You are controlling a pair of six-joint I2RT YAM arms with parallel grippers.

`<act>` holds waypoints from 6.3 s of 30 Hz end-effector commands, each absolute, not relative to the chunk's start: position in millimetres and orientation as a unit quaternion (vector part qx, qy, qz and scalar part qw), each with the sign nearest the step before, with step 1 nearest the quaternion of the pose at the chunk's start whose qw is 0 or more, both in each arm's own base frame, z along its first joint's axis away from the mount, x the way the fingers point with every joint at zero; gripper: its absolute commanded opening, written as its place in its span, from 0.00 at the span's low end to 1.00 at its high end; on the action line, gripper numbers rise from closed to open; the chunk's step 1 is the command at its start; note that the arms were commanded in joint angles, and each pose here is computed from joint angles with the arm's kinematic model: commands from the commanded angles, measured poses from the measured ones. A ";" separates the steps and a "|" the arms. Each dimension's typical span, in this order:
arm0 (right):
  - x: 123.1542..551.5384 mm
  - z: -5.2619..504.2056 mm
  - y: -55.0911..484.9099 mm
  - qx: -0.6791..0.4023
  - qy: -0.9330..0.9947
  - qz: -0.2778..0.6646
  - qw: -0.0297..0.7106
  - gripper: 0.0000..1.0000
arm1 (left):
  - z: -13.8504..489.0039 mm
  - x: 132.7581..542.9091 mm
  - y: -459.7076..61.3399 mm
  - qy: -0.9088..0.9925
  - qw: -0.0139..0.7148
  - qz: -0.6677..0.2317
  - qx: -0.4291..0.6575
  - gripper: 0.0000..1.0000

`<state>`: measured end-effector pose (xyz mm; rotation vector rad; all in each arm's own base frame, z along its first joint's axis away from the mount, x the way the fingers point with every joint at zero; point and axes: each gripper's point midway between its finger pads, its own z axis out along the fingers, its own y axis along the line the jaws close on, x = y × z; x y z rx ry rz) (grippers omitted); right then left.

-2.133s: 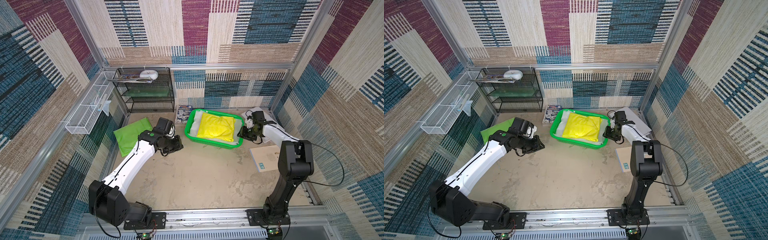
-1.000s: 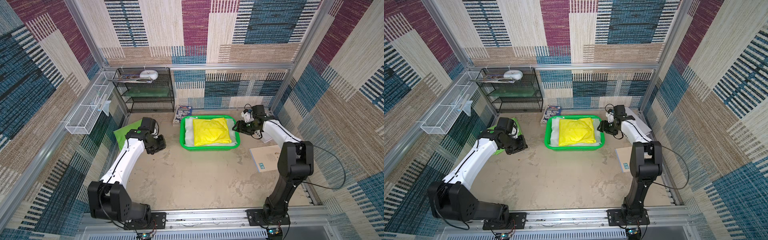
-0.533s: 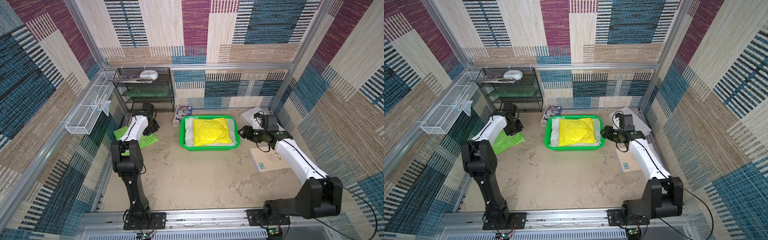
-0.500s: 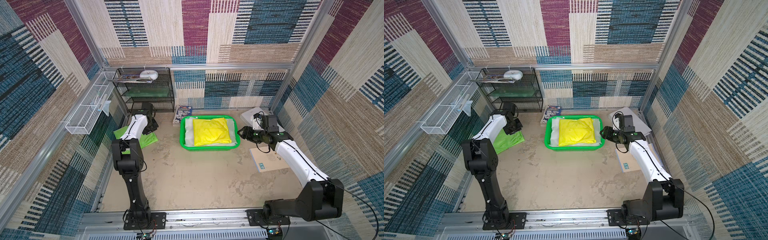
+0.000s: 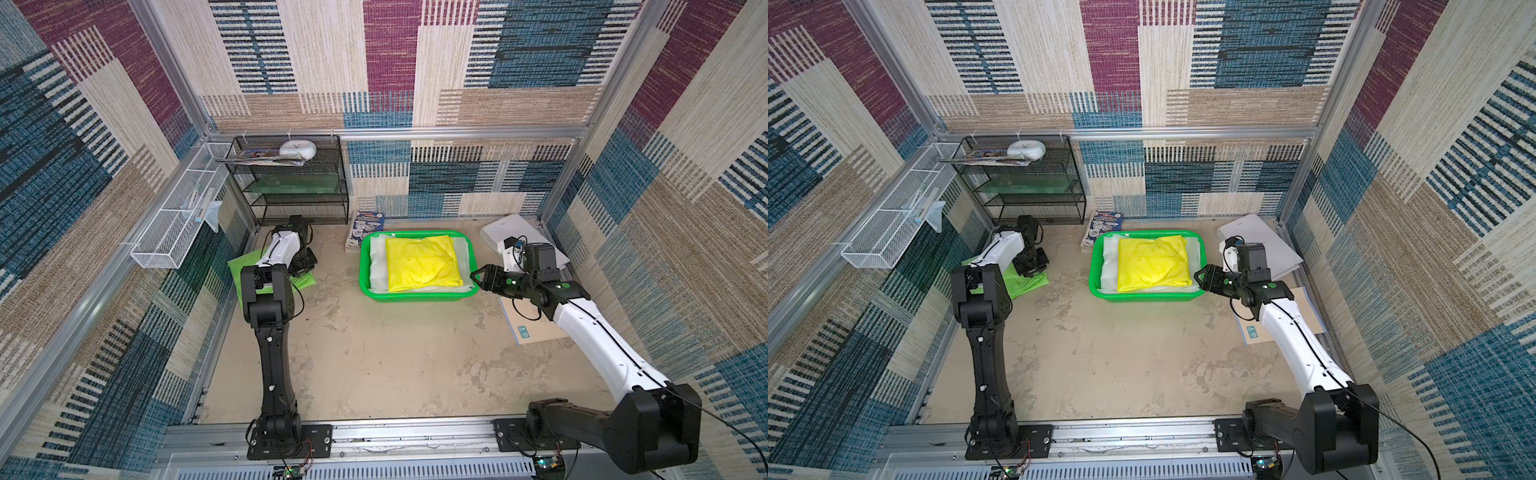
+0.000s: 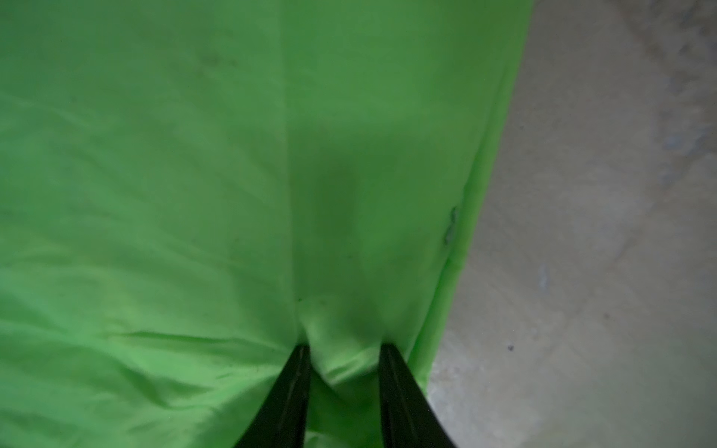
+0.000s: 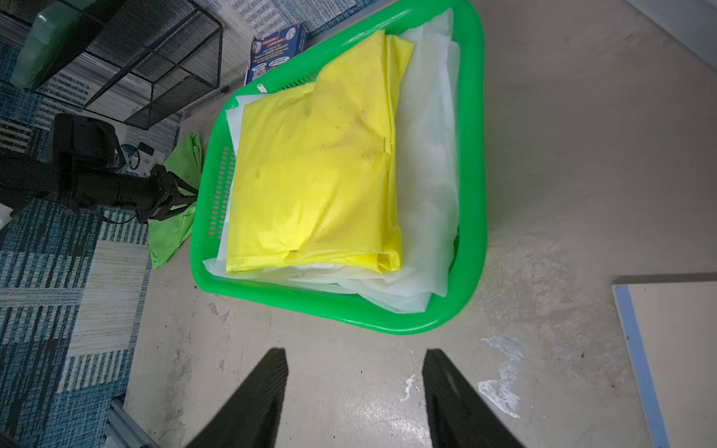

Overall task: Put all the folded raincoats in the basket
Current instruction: Move the raincoat to the center of the board, then adjust the raincoat at the center of the board, then adjust the basket at the center of the board, then pick up the raincoat from the center of the board.

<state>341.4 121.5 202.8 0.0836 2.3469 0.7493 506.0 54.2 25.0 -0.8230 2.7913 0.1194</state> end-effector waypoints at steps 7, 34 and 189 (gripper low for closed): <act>331.8 214.1 123.8 0.018 0.893 0.292 0.343 0.62 | 33.8 380.6 -58.4 0.968 0.013 -0.015 -0.251 0.34; 296.0 218.4 134.3 -0.004 0.889 0.322 0.325 0.61 | 30.3 297.6 -28.1 0.964 0.007 -0.023 -0.264 0.52; 233.7 39.1 219.8 -0.044 0.912 0.393 0.104 0.47 | 34.2 208.2 -175.1 0.959 0.046 -0.258 -0.105 0.54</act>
